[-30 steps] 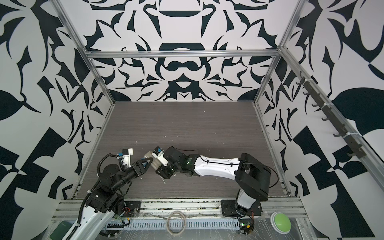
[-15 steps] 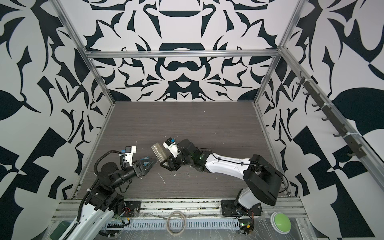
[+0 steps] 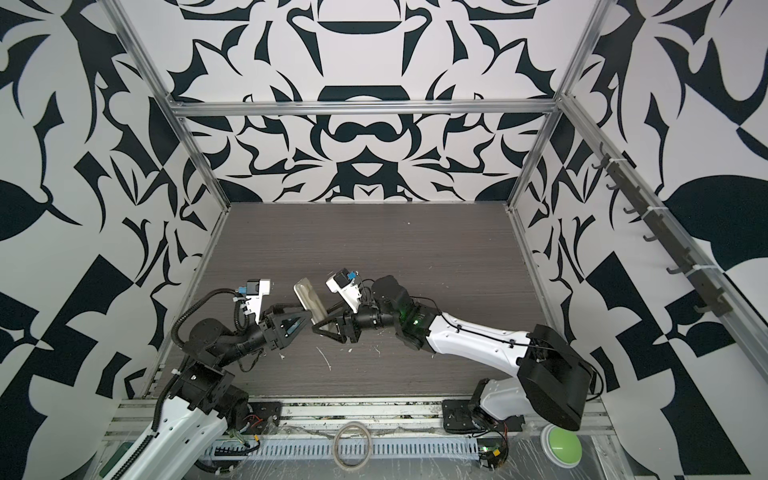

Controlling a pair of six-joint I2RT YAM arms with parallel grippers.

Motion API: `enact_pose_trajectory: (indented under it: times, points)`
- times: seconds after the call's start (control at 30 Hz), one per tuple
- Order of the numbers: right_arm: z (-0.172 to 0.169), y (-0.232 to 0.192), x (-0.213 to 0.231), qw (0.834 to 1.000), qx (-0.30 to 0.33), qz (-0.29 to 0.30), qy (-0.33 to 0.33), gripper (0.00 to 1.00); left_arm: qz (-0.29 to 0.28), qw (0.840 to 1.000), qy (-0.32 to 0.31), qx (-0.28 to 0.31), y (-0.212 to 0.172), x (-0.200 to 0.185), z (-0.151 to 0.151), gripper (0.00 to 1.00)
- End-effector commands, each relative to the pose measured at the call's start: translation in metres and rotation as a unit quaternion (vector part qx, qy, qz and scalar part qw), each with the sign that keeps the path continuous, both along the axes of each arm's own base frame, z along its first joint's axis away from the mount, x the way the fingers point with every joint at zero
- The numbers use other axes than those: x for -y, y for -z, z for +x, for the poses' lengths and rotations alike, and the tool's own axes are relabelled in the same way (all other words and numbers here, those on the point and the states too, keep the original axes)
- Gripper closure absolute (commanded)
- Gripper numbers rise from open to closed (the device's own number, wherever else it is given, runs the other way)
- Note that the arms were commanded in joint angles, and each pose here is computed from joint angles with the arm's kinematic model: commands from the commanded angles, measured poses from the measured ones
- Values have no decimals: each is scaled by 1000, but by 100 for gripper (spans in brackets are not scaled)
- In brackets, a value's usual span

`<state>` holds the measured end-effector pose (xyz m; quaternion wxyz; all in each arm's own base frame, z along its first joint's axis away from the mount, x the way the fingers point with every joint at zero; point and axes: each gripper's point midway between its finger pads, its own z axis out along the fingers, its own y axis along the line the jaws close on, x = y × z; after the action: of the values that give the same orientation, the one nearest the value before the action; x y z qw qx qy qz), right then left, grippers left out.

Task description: Load the batteries into the remote control

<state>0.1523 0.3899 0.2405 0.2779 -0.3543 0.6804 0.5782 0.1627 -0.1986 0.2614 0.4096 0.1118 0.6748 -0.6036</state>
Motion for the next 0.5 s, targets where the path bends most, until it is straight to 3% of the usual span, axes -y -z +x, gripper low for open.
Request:
enact_pose_trajectory:
  times: [0.0, 0.47]
  points:
    - [-10, -36, -1, 998, 18, 57, -29, 100, -22, 998, 29, 53, -33, 4, -11, 5]
    - [-21, -62, 1, 992, 14, 106, -65, 100, -46, 994, 60, 82, -54, 13, -20, 11]
